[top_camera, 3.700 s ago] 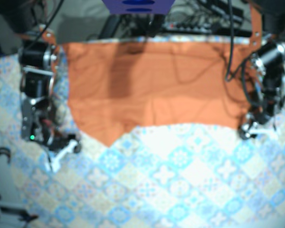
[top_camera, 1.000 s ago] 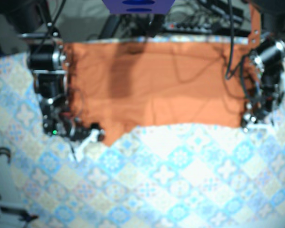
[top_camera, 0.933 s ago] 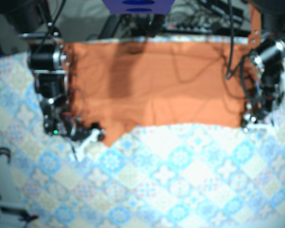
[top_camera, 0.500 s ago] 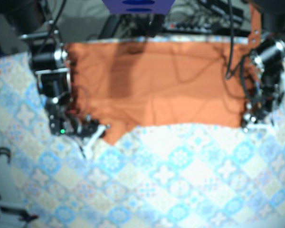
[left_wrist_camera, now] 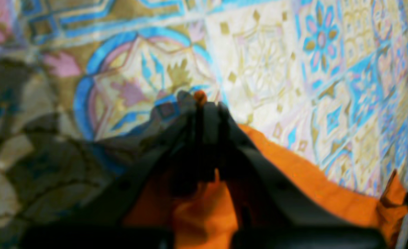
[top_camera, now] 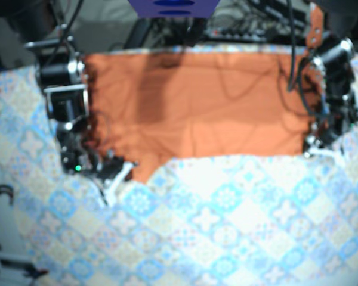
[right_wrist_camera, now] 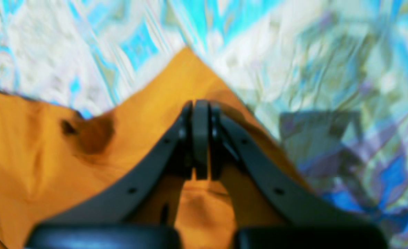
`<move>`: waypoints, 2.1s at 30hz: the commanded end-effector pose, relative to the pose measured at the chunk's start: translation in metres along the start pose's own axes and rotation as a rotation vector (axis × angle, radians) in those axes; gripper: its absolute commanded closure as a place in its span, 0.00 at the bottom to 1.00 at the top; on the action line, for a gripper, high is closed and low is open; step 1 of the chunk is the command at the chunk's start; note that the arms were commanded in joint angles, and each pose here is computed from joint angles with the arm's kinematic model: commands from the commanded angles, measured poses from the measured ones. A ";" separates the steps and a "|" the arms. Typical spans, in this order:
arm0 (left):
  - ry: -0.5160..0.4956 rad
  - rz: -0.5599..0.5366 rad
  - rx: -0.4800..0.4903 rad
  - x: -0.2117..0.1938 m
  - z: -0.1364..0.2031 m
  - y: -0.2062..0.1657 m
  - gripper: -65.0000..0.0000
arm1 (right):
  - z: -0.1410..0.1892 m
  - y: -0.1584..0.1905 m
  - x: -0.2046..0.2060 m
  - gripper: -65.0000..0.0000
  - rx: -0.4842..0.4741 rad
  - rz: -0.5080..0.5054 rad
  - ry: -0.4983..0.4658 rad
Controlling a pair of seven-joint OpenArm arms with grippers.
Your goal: Fold the T-shirt properly
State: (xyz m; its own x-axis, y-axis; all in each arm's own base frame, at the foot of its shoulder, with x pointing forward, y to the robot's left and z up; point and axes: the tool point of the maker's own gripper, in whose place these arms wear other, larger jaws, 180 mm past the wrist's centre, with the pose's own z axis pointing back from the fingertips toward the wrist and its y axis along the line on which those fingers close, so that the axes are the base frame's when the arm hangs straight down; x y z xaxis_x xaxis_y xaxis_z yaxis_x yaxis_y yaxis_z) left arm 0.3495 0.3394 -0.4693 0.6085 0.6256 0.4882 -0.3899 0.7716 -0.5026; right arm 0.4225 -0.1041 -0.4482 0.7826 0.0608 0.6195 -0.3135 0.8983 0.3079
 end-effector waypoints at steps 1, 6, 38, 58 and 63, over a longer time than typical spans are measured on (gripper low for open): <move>-0.007 -0.028 0.019 0.012 0.005 0.003 1.00 | 0.011 -0.008 0.031 1.00 -0.011 0.021 -0.072; 0.002 -0.031 0.031 0.006 0.008 0.011 1.00 | 0.018 -0.003 0.035 1.00 -0.009 0.056 -0.104; -0.068 -0.267 0.010 0.019 0.046 0.011 1.00 | 0.088 -0.030 -0.021 1.00 -0.119 0.006 -0.190; -0.060 -0.290 0.012 0.020 0.045 0.011 1.00 | 0.084 -0.025 0.010 0.41 -0.104 0.040 -0.196; -0.060 -0.289 0.011 0.019 0.045 0.011 1.00 | 0.067 -0.015 0.014 0.39 -0.070 0.060 -0.159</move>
State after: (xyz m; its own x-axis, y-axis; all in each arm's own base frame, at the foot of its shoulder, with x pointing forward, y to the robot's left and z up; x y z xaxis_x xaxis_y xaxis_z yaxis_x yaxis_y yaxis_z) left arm 0.3126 0.3539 -0.4519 0.6913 0.3970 0.6037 -0.2287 0.9128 -0.3383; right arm 0.3815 -0.1417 -0.4211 0.7257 0.0653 0.6849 -0.3043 0.9233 0.2344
